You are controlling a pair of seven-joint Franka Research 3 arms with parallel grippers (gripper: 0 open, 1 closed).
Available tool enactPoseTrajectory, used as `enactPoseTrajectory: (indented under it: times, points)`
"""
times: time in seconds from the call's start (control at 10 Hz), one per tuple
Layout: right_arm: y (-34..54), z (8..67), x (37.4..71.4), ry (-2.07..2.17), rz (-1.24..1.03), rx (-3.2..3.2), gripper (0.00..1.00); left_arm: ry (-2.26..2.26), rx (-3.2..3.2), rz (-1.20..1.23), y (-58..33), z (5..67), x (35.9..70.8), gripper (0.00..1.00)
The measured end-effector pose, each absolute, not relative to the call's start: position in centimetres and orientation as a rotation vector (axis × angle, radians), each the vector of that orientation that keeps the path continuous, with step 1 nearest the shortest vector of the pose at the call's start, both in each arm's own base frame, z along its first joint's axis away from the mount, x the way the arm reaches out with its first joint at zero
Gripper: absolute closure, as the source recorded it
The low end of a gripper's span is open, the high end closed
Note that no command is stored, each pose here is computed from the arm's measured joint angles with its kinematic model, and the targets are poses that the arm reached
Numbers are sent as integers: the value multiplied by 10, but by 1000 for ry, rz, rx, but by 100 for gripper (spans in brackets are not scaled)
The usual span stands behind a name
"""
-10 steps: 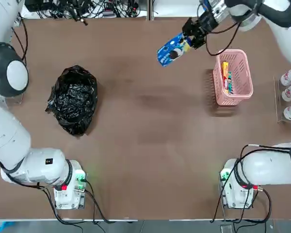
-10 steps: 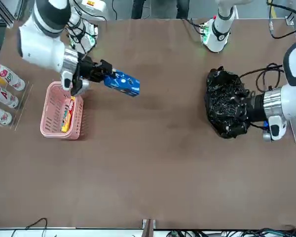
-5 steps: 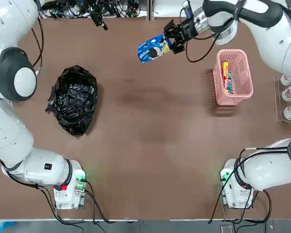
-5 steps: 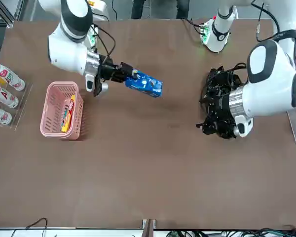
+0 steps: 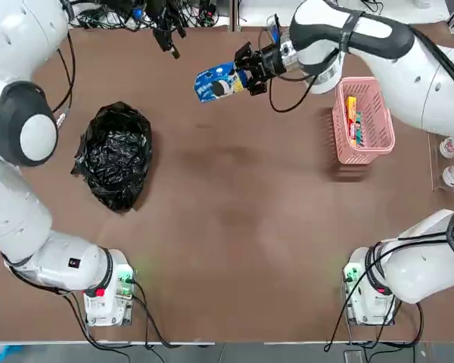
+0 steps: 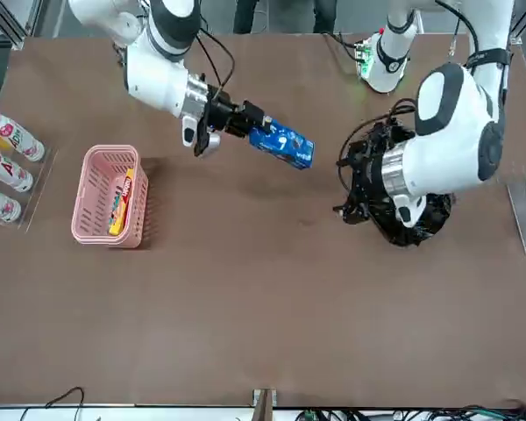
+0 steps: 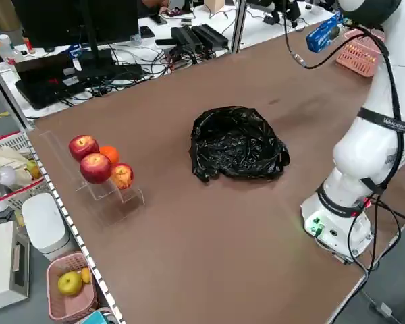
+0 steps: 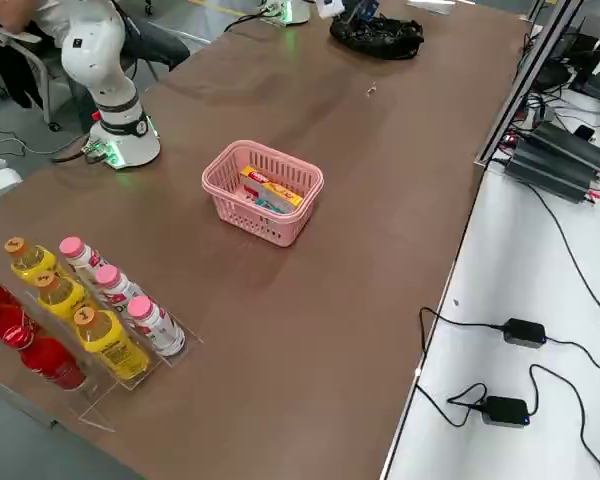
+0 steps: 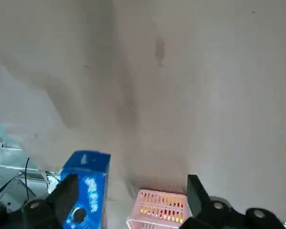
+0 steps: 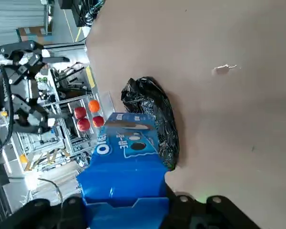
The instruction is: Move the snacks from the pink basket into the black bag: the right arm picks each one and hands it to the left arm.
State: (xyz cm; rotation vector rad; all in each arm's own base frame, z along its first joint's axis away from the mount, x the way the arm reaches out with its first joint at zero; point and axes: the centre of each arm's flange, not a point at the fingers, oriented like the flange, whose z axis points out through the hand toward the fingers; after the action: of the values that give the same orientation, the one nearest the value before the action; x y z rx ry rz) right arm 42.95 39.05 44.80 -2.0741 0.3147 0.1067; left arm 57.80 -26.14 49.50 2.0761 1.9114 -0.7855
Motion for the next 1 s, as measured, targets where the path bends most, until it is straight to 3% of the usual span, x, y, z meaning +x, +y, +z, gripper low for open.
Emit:
enactPoseTrajectory:
  times: [0.5,1.0]
  points:
    - [419,439,427,356,66,-2067,57,1915,2135,-773,-278,503,506,0]
    - [432,443,427,365,64,-2046,57,1896,2138,-708,-299,481,494,0]
